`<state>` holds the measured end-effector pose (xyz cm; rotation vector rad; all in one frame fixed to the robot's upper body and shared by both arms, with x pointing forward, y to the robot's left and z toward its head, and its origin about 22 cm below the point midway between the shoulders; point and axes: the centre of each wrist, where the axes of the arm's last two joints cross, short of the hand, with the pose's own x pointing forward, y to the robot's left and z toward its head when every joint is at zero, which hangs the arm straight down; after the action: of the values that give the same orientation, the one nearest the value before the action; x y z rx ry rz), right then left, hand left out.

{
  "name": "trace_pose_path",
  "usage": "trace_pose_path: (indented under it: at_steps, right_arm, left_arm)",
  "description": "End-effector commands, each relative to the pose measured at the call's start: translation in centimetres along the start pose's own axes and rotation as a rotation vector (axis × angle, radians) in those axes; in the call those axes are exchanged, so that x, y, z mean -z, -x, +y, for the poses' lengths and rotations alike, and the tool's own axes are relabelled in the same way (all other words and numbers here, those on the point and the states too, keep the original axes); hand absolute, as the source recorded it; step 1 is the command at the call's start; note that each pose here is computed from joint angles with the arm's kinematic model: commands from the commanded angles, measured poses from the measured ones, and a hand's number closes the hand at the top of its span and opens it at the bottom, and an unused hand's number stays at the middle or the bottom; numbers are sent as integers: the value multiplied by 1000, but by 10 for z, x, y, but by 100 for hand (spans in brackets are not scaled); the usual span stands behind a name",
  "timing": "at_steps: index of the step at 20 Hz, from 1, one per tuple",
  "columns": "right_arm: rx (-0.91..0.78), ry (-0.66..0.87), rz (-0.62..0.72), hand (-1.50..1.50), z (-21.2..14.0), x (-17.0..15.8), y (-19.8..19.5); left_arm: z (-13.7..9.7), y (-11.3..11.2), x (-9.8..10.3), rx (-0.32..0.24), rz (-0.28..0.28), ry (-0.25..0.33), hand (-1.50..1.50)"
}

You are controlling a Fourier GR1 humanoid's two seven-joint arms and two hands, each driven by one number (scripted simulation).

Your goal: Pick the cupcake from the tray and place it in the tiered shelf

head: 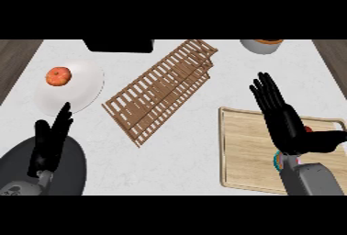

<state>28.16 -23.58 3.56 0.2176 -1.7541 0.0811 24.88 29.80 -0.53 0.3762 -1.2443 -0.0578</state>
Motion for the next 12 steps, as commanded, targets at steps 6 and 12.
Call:
trace_pose_path:
  at_steps: [6,12]
  right_arm:
    - [-275,354,25,150,-74,-2,-57]
    - [-140,584,-18,-150,-93,-56,-65]
  left_arm:
    - [2,-61,-2,-149,-356,-60,0]
    - [-2,-58,-8,-192,-338,-12,0]
